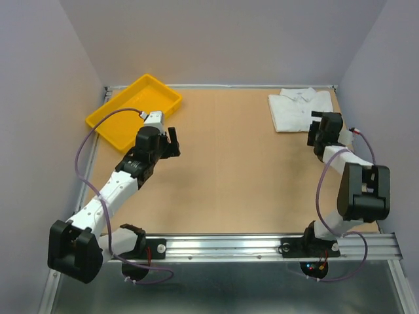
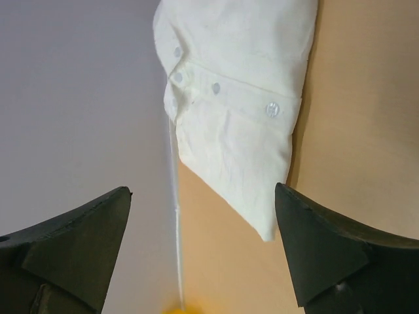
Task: Fold and stack the long sleeve shirts
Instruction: Neatly place the folded shirt to the corner
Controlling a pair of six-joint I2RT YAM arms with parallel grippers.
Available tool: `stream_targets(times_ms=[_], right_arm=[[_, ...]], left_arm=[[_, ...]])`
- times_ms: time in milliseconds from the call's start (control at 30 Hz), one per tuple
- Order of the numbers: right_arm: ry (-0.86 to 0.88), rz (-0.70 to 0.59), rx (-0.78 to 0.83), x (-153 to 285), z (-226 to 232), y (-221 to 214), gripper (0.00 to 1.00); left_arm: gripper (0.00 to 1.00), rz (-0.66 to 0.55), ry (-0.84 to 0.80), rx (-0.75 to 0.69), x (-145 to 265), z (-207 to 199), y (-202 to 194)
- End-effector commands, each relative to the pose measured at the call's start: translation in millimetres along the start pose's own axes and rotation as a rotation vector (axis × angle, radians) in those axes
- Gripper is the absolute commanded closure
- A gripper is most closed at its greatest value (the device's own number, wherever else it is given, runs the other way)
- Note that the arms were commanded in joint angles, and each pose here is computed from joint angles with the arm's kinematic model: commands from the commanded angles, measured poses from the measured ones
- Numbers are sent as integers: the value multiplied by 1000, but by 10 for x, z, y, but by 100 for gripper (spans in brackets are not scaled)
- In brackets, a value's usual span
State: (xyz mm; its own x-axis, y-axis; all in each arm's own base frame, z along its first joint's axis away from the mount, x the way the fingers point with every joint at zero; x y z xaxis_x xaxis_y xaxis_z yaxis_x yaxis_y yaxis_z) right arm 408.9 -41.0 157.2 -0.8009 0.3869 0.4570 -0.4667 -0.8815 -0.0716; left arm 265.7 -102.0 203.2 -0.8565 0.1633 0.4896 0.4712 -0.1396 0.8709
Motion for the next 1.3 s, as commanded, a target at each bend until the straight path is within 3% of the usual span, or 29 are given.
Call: stream_targets(times_ms=[0, 133, 267, 400, 533, 667, 1000, 1267], right_arm=[[-65, -6, 297, 451, 102, 174, 4], [-35, -19, 599, 1058, 327, 378, 2], [67, -27, 783, 1868, 645, 590, 0], [326, -67, 854, 2894, 919, 787, 0], [556, -120, 910, 3633, 1007, 1016, 0], [705, -79, 963, 4157, 927, 1162, 0], [785, 3, 945, 4799, 460, 1481, 0], [781, 50, 955, 4990, 241, 1584, 0]], left_arm=[[16, -102, 2, 60, 301, 36, 311], [11, -125, 41, 79, 595, 112, 478], [8, -173, 94, 129, 1041, 221, 682], [7, -313, 146, 204, 1605, 366, 727], [4, -410, 213, 355, 2065, 507, 543], [1, -477, 221, 444, 2400, 586, 238], [1, -564, 216, 597, 2943, 698, -139], [1, -493, 176, 580, 2989, 649, -237]])
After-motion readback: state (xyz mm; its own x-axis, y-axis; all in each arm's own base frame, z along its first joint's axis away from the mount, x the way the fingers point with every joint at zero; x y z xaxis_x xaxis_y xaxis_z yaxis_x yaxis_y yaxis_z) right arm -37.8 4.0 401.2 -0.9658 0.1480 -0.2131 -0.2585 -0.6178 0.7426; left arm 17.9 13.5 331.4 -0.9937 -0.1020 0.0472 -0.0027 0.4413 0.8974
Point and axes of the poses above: each gripper's point midway between its finger pads, its own x axis back along the fingers, its own z axis along the line the jaws close on, y = z × x, the point moved 8 cm from there along x, back along the fingers, and after that the axes turned 15 degrees about -x, right-handed, at the moved point
